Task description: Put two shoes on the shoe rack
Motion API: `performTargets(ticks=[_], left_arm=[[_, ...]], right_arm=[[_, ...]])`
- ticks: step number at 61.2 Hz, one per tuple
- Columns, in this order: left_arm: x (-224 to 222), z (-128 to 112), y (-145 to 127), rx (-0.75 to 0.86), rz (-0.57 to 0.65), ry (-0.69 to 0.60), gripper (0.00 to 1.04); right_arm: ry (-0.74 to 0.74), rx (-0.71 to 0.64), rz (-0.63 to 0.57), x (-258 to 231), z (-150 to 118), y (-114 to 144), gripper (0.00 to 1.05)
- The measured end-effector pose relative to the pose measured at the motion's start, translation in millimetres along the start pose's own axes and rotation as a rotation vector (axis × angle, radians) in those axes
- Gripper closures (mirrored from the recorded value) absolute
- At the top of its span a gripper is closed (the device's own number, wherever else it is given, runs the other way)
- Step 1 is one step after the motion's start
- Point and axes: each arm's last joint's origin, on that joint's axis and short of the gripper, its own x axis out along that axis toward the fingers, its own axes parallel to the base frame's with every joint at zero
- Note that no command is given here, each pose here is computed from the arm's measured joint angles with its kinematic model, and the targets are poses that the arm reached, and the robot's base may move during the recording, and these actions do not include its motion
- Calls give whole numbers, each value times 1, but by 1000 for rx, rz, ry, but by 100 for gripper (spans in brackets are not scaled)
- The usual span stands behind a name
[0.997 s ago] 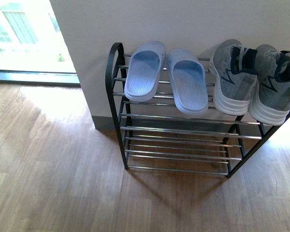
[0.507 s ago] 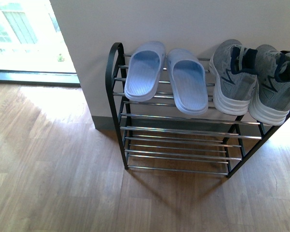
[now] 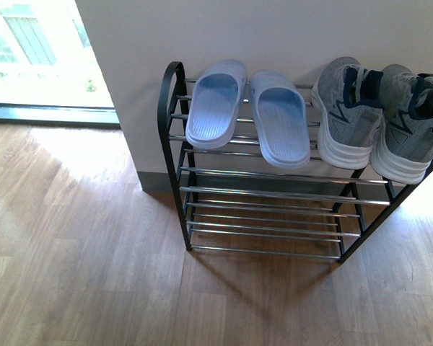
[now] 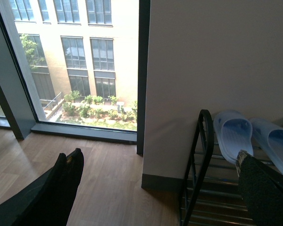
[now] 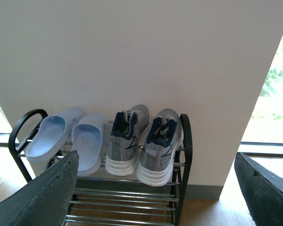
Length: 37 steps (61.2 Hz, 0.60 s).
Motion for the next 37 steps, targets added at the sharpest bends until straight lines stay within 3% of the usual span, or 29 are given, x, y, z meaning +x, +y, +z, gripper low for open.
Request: performTargets(ticks=[37], left_arm=[[0, 0, 0, 0, 0, 0, 9]], right_arm=[[0, 0, 1, 0, 0, 0, 9]])
